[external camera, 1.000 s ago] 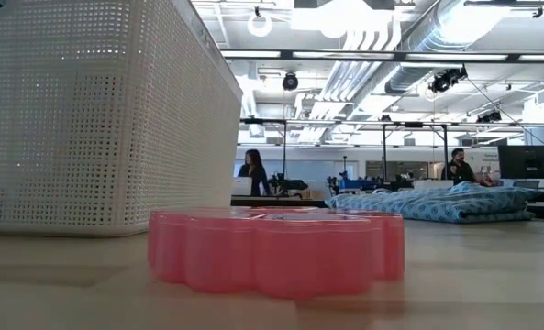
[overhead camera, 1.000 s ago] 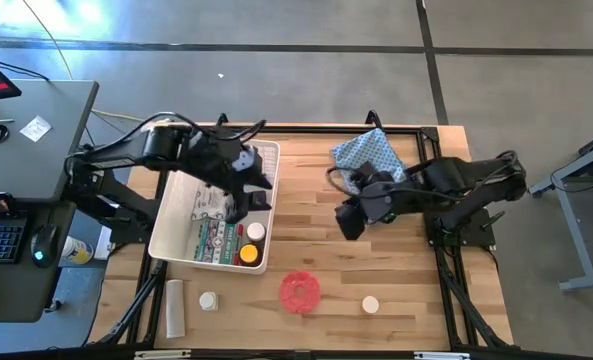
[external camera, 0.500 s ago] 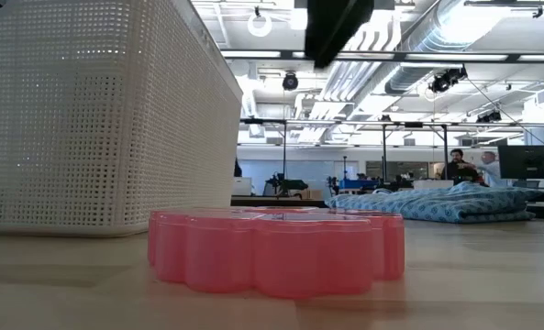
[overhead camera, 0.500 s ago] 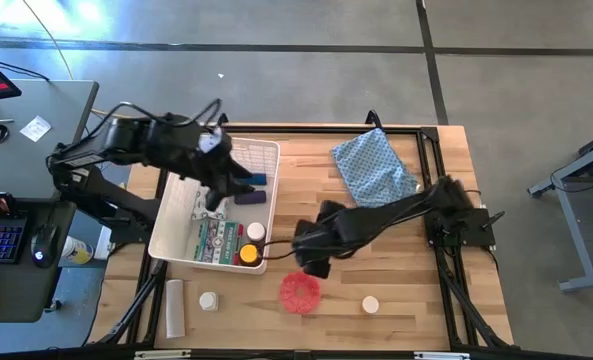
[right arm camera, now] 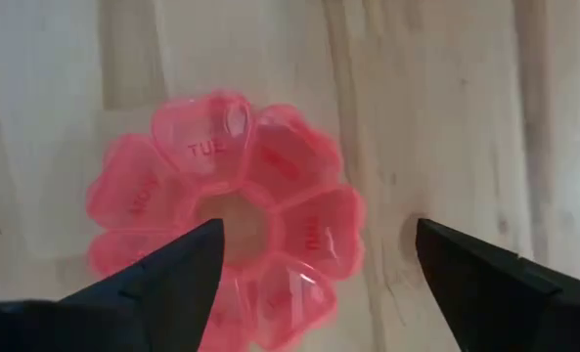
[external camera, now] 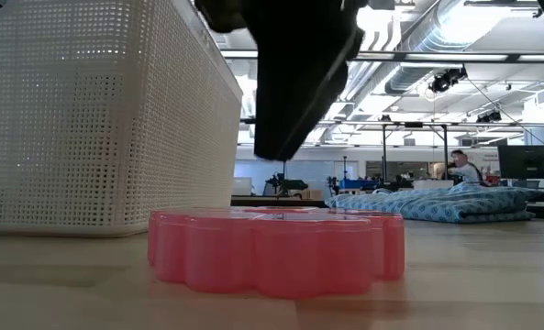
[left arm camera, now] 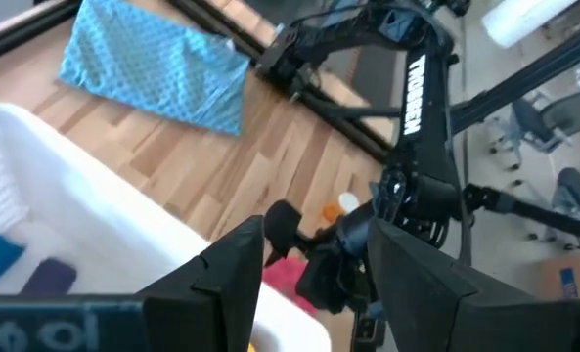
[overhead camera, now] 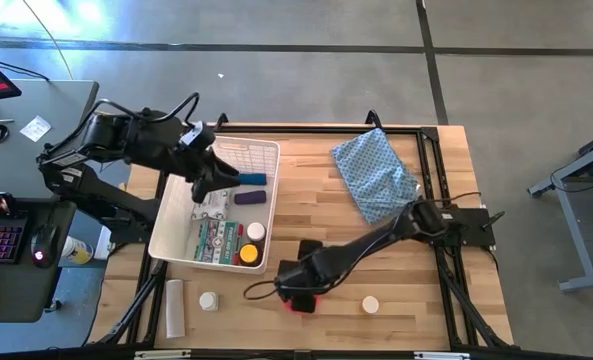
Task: Pick & place medical supplies in basket/bin
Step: Put the pink pill organizer into the white bin
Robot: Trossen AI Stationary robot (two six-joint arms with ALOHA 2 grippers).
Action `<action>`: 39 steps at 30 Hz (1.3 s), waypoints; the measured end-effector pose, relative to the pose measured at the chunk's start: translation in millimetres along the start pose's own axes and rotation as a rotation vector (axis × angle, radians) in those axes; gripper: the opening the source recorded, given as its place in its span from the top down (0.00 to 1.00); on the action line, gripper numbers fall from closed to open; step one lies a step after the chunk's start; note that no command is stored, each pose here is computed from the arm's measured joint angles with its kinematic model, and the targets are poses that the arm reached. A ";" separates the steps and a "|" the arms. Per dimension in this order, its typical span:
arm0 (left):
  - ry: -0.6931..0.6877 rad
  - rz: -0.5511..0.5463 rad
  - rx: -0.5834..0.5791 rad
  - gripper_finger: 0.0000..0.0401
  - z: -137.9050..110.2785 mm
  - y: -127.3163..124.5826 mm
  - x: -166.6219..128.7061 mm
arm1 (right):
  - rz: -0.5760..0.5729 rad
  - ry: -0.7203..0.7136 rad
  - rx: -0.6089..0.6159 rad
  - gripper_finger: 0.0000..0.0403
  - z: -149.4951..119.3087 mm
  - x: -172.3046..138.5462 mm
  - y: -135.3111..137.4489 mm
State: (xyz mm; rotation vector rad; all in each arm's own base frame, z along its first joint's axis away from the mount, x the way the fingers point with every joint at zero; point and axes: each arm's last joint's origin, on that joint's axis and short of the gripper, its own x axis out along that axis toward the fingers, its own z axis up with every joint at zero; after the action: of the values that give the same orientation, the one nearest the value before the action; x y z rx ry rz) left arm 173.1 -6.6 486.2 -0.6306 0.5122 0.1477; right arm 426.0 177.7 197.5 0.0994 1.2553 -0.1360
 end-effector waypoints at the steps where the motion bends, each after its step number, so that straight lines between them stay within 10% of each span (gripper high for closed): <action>1: 0.013 0.003 0.000 0.46 -1.0 0.6 0.0 | -0.002 0.003 -0.005 0.18 -1.1 3.7 2.3; 22: 0.075 -0.012 -0.062 0.46 -4.0 1.0 2.8 | -0.069 -0.031 0.039 0.11 -4.3 42.4 14.8; 39: 0.077 -0.010 -0.079 0.46 -4.1 1.1 2.8 | 0.005 0.043 0.006 0.11 -5.9 4.3 5.4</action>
State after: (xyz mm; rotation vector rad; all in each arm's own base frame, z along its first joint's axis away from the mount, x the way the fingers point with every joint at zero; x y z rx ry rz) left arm 173.5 -8.2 481.4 -0.7182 0.5792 0.1351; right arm 422.6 183.8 191.6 0.1111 1.2972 -0.1335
